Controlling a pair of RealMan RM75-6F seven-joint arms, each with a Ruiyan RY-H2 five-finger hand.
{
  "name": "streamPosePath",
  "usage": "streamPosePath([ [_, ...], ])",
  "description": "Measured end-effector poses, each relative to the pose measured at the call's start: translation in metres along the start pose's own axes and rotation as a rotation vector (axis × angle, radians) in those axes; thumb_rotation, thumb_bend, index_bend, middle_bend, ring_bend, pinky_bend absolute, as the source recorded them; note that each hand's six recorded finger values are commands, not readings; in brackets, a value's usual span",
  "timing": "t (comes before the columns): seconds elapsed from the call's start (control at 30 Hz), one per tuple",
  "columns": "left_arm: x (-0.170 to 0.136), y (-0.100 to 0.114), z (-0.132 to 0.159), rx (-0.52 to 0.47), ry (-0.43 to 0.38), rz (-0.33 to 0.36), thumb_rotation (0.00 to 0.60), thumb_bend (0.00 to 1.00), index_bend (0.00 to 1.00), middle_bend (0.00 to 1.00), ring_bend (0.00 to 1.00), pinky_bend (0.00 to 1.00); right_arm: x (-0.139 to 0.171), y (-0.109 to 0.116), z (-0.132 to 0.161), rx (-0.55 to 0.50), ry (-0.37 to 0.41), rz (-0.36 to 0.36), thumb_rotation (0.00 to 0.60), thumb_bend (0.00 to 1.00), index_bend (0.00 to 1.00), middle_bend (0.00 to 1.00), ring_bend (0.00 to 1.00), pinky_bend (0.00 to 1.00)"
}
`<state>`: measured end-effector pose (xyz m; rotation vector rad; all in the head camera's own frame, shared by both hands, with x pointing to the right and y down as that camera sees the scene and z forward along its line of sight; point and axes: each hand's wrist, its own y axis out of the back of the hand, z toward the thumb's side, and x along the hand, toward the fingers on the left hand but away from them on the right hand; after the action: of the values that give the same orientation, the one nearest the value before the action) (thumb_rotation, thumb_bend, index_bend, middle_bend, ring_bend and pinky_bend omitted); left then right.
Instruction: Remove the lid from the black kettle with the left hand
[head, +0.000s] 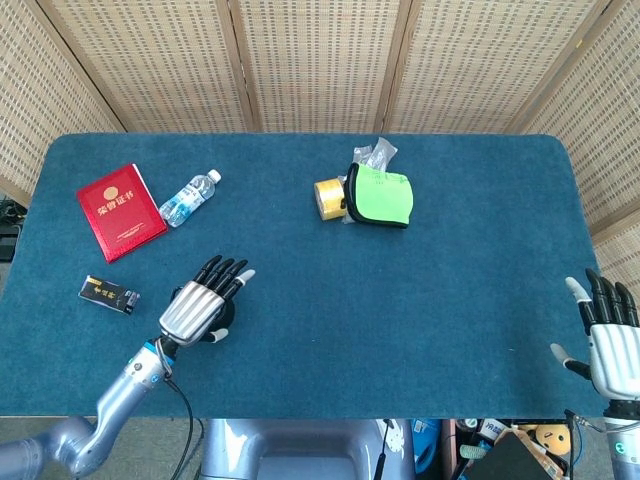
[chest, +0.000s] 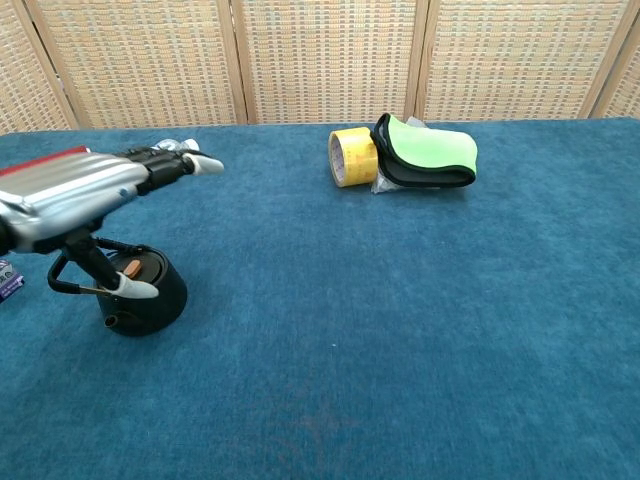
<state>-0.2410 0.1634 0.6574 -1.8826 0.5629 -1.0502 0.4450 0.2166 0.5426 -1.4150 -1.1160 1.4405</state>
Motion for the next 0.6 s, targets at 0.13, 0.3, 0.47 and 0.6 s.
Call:
streamPosePath([
  [0.13, 0.005, -0.007, 0.002, 0.018, 0.006, -0.015, 0.600, 0.12, 0.00, 0.00, 0.00, 0.00, 0.000, -0.001, 0.000, -0.004, 0.000, 0.005, 0.600, 0.00, 0.00, 0.00, 0.00, 0.00],
  [0.3, 0.007, -0.020, -0.005, 0.006, 0.044, -0.046, 0.600, 0.12, 0.00, 0.00, 0.00, 0.00, 0.000, 0.000, -0.001, -0.012, -0.001, 0.005, 0.600, 0.00, 0.00, 0.00, 0.00, 0.00],
  [0.47, 0.004, -0.032, -0.019, -0.008, 0.079, -0.078, 0.600, 0.12, 0.00, 0.00, 0.00, 0.00, 0.000, -0.001, -0.001, -0.014, 0.000, 0.010, 0.600, 0.00, 0.00, 0.00, 0.00, 0.00],
  [0.6, 0.002, -0.038, -0.030, -0.018, 0.104, -0.090, 0.600, 0.12, 0.00, 0.00, 0.00, 0.00, 0.000, -0.002, -0.001, -0.013, 0.002, 0.012, 0.600, 0.00, 0.00, 0.00, 0.00, 0.00],
])
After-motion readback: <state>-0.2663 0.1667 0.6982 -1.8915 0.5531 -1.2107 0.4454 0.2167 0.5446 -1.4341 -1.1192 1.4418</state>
